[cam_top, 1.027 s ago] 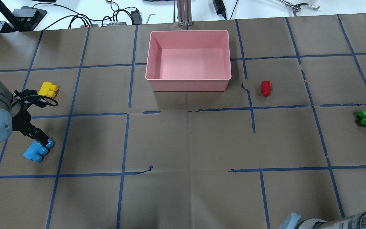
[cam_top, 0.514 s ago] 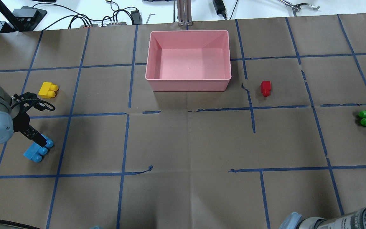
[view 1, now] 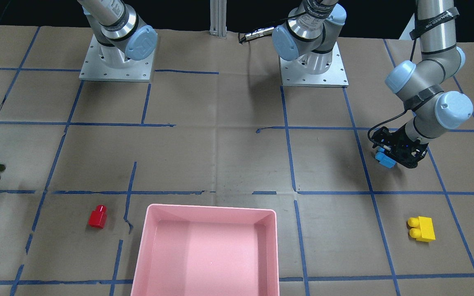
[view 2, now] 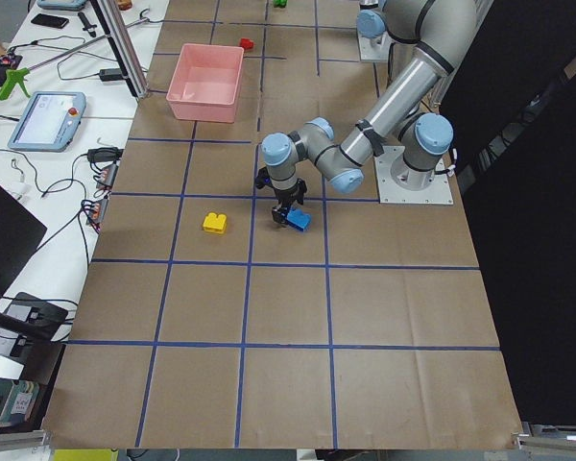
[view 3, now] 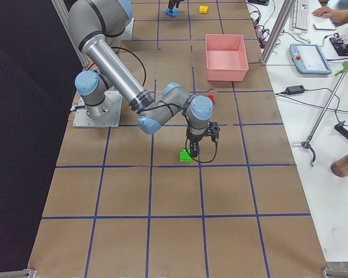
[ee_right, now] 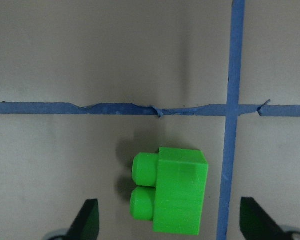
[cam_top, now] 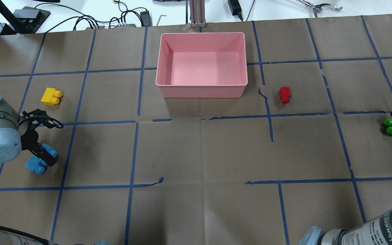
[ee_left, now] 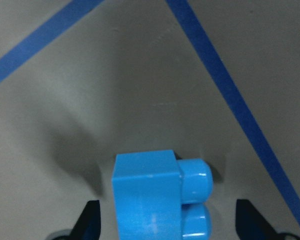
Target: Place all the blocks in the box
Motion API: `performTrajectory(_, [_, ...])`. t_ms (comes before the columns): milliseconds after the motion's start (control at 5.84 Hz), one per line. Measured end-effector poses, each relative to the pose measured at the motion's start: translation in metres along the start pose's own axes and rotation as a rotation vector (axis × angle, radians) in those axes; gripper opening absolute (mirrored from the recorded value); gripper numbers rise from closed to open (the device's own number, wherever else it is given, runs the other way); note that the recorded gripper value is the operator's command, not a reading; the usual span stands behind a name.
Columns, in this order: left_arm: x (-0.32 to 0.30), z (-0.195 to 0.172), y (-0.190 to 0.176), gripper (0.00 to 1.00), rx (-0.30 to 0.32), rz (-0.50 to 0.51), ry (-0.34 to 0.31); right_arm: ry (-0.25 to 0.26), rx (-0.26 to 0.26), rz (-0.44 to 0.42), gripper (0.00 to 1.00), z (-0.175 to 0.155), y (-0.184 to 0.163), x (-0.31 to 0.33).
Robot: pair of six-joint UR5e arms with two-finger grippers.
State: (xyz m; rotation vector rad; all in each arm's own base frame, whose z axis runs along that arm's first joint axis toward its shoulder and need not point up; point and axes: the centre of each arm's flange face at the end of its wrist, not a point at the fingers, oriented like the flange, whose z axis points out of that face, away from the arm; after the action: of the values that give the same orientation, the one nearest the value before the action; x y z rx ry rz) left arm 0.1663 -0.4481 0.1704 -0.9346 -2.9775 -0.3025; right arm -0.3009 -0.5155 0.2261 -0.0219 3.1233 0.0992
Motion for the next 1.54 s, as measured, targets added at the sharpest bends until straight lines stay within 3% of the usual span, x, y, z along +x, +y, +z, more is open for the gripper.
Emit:
performTrajectory(171, [0.001,0.003,0.001,0.75,-0.004,0.001,0.005,-0.004,-0.006,0.02,1.0,0.013,0.002,0.001])
performTrajectory(342, [0.001,0.004,0.001,0.73,-0.005,-0.001,0.006,-0.001,-0.013,0.044,1.0,0.026,0.003,0.004])
performTrajectory(514, [0.0,0.005,0.002,0.62,-0.005,-0.003,0.007,0.007,-0.023,0.059,1.0,0.037,0.002,0.007])
performTrajectory(685, [0.001,0.006,0.002,0.21,-0.006,-0.004,0.009,0.005,-0.037,0.071,0.99,0.046,0.004,0.006])
performTrajectory(856, [0.001,0.004,0.003,0.0,-0.004,-0.005,0.007,-0.001,-0.048,0.083,0.89,0.053,0.007,0.003])
performTrajectory(1369, [-0.001,-0.015,0.0,0.0,0.011,-0.018,-0.008,0.021,-0.025,0.127,0.58,0.052,0.007,0.004])
performTrajectory(1541, [-0.005,-0.039,-0.01,0.0,0.025,-0.032,0.011,0.024,-0.021,0.131,0.55,0.051,0.006,0.004])
